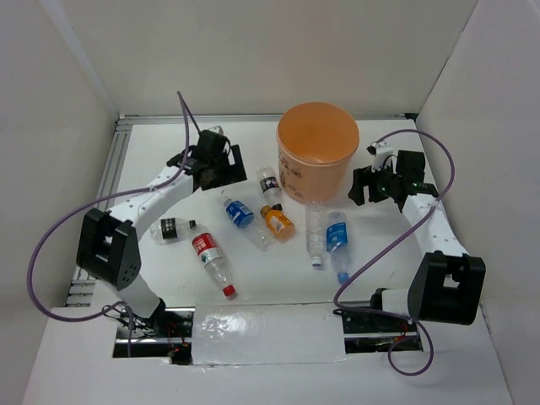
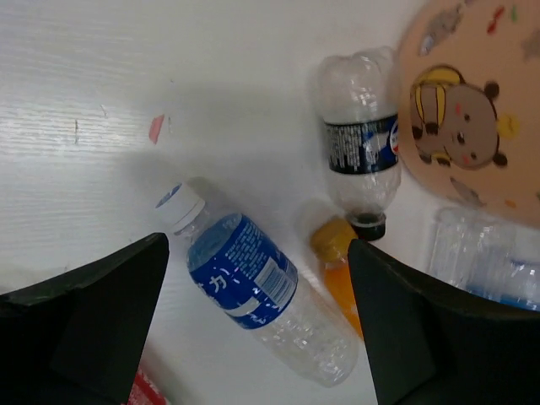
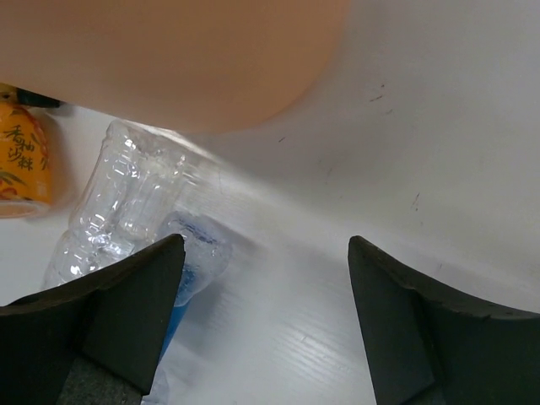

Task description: Put the plastic bottles in the bin

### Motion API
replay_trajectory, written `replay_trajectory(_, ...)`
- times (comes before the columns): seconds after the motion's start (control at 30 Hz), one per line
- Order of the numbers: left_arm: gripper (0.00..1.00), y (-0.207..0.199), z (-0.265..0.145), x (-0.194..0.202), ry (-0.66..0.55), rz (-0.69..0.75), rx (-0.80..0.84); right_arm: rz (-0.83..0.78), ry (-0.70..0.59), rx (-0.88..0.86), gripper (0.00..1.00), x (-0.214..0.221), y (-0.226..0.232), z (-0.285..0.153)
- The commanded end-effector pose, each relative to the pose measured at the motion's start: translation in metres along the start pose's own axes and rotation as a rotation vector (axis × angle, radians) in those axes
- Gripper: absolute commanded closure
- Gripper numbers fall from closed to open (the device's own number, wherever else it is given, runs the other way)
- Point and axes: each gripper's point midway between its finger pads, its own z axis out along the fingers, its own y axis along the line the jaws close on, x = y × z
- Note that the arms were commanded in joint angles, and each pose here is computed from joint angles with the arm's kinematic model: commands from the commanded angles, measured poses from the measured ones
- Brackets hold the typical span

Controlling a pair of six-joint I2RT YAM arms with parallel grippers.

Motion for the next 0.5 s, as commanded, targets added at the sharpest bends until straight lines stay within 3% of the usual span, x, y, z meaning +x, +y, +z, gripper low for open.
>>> replay_trajectory(0.0, 0.00, 0.026, -0.012, 0.018, 0.121, -0.234, -0.291, -0.019, -0.020, 0.000, 0.14, -0.009, 0.001, -0.008)
replay_trajectory(0.13, 0.00, 0.034, -0.022, 0.065, 0.234, -0.315, -0.366, -0.014, -0.019, 0.018, 0.14, -0.002, -0.003, -0.007)
replay_trajectory(0.23, 0.00, 0.025, -0.010, 0.084, 0.246, -0.353, -0.335, -0.003, -0.019, 0.018, 0.14, -0.002, -0.004, -0.005)
replay_trajectory(0.47, 0.00, 0.002, 0.029, 0.113, 0.287, -0.301, -0.328, -0.002, -0.005, -0.017, 0.11, -0.004, -0.001, -0.003)
